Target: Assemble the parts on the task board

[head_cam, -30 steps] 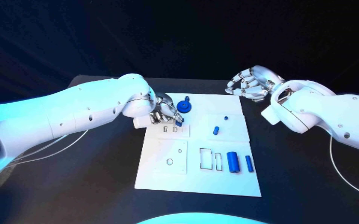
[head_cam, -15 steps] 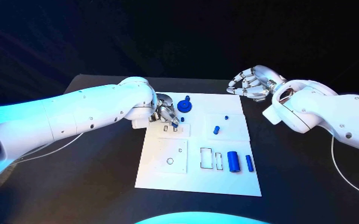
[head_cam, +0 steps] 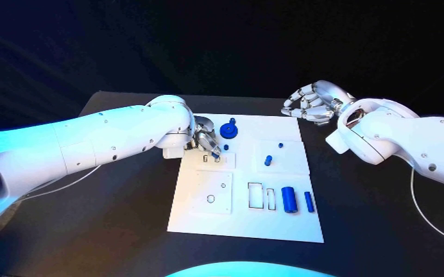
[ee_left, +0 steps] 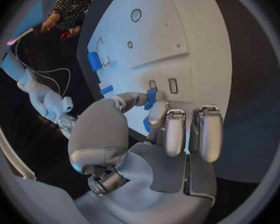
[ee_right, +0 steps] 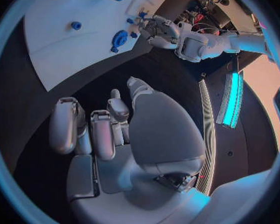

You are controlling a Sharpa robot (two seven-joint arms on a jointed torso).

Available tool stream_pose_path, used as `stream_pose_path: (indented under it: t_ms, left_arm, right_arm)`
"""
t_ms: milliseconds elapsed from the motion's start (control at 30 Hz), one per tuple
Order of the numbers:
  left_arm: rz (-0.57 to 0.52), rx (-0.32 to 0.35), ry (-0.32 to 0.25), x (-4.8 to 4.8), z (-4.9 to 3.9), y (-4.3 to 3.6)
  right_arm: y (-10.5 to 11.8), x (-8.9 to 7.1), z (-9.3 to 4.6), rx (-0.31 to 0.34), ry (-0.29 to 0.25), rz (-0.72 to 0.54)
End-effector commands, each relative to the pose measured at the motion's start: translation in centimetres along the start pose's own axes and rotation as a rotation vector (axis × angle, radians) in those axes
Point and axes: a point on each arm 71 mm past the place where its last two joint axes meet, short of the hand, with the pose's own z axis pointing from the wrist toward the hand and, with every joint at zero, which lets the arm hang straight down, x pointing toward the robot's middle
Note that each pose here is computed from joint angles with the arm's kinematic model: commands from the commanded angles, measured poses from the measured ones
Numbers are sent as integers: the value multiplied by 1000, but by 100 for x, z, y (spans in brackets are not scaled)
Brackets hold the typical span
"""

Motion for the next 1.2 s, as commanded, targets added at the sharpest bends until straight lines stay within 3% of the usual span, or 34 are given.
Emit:
stream_pose_path:
  t_ms: [33, 1200]
  left_arm:
    - [8, 2, 48, 50, 6, -6]
    - [8, 1, 91, 86, -5, 18]
  right_arm:
    - [6, 10, 0, -9, 13, -8]
    - [17, 23, -1, -10, 21, -10]
